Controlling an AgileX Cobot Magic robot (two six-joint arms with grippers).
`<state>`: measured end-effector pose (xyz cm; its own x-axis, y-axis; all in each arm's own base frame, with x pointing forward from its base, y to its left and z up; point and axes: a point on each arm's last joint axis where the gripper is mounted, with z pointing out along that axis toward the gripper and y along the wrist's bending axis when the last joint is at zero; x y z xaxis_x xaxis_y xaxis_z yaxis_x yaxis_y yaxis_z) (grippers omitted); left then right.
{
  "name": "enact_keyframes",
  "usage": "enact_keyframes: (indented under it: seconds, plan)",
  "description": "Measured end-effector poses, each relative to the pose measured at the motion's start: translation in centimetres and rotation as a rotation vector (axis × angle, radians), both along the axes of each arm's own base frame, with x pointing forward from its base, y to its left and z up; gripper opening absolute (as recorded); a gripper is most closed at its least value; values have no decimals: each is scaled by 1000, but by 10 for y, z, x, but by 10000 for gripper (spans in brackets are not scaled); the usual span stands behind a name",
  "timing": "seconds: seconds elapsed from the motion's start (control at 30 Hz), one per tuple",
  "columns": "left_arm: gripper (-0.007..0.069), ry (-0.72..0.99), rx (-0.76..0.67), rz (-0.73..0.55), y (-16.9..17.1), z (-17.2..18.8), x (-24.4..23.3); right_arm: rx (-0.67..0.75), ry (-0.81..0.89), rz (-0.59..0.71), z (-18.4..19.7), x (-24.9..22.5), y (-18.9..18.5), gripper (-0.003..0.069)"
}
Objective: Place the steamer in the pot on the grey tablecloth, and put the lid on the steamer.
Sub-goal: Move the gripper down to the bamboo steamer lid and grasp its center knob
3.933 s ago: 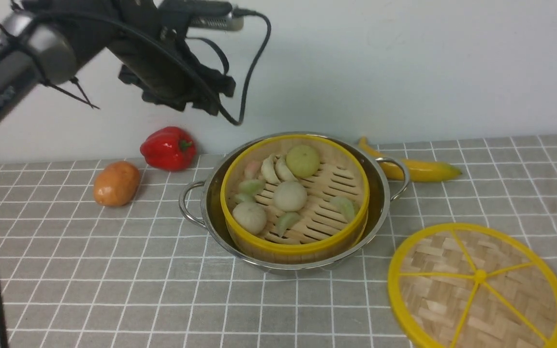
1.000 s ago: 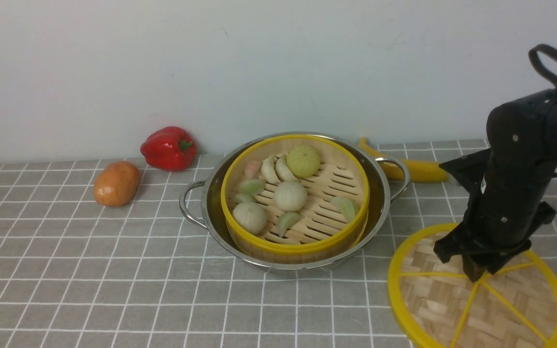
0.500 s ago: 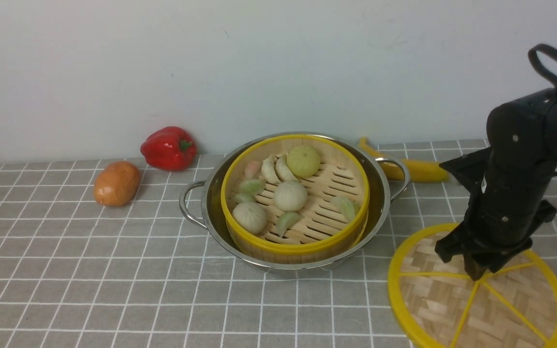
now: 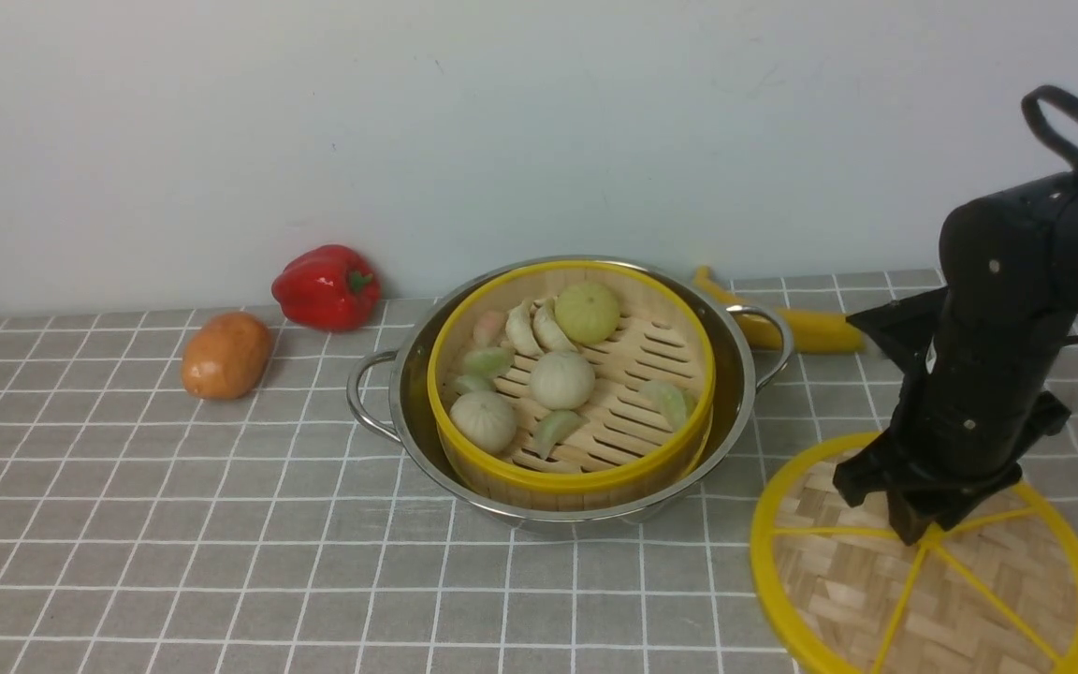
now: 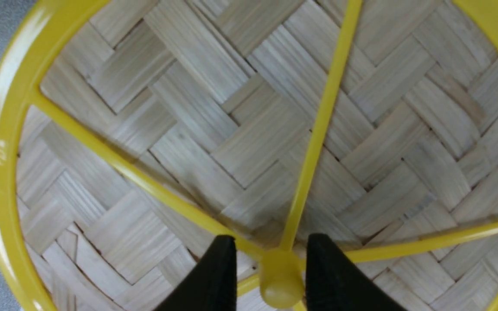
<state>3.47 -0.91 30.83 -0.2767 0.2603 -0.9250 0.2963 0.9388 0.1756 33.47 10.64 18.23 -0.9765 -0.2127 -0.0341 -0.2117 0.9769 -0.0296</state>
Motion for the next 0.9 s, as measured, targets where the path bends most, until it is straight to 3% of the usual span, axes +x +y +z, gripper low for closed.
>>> enact_keyframes:
  seconds: [0.5,0.7,0.9]
  plan:
    - [54,1,0,0,0,0,0,-5,19,-1,0,-2,0,242]
    - [59,1,0,0,0,0,0,-6,20,-1,0,-2,-1,142]
    - [64,1,0,0,0,0,0,-6,21,-1,0,-2,-1,134]
